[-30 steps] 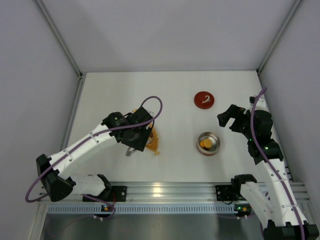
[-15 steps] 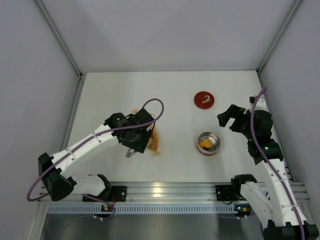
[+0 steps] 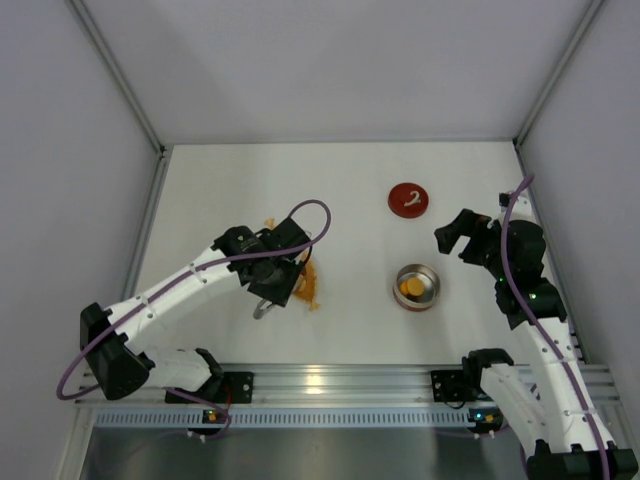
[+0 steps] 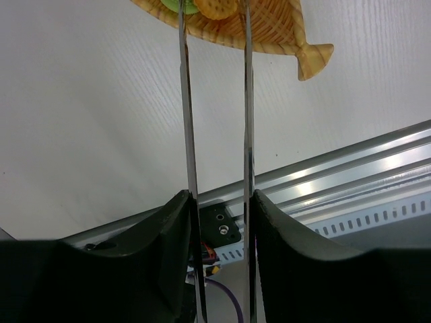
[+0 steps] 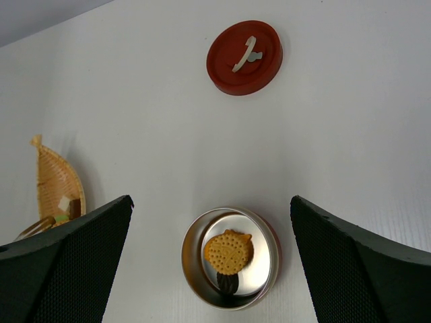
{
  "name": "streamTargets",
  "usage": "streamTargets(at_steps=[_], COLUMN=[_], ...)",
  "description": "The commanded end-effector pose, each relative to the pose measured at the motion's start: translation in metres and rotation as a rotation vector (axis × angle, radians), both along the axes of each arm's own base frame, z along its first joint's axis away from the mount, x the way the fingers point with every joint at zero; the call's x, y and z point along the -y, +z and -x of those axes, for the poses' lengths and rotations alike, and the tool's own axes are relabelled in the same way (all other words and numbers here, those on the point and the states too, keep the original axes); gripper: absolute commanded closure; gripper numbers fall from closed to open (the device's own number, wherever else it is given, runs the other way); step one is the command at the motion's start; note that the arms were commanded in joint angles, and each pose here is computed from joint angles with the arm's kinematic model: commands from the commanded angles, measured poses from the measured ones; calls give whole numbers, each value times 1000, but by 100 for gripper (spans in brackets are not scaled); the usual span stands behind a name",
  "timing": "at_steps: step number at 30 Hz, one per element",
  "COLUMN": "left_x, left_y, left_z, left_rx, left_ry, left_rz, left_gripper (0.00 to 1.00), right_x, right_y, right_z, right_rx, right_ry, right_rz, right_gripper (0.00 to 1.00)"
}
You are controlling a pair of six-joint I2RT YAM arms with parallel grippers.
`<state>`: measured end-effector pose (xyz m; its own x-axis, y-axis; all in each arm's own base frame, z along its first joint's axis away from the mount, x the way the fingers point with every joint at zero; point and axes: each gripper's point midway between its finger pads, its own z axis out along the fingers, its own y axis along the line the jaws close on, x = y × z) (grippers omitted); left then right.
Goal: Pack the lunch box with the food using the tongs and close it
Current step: Pick up the fake food from the plate.
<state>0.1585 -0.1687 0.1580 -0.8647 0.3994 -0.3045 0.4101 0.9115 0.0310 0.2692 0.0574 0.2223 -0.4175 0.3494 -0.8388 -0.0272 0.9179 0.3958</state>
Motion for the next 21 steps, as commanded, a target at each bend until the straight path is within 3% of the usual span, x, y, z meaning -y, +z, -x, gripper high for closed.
streamTargets(at_steps=[1,7,21], left_x=[5,4,2], left_y=[1,3,19], left_z=[-1,-1,-2], left_rx=[9,11,39], left_ry=[-18,-17,-9], left_rz=[20,25,39], left_gripper=[56,65,72], right_x=[-3,-3,-4], right_y=[8,9,9], right_z=[-3,-3,-3], right_rx=[38,41,38], right_ry=[17,16,18], right_rz=[9,7,5], right_gripper=[0,0,0])
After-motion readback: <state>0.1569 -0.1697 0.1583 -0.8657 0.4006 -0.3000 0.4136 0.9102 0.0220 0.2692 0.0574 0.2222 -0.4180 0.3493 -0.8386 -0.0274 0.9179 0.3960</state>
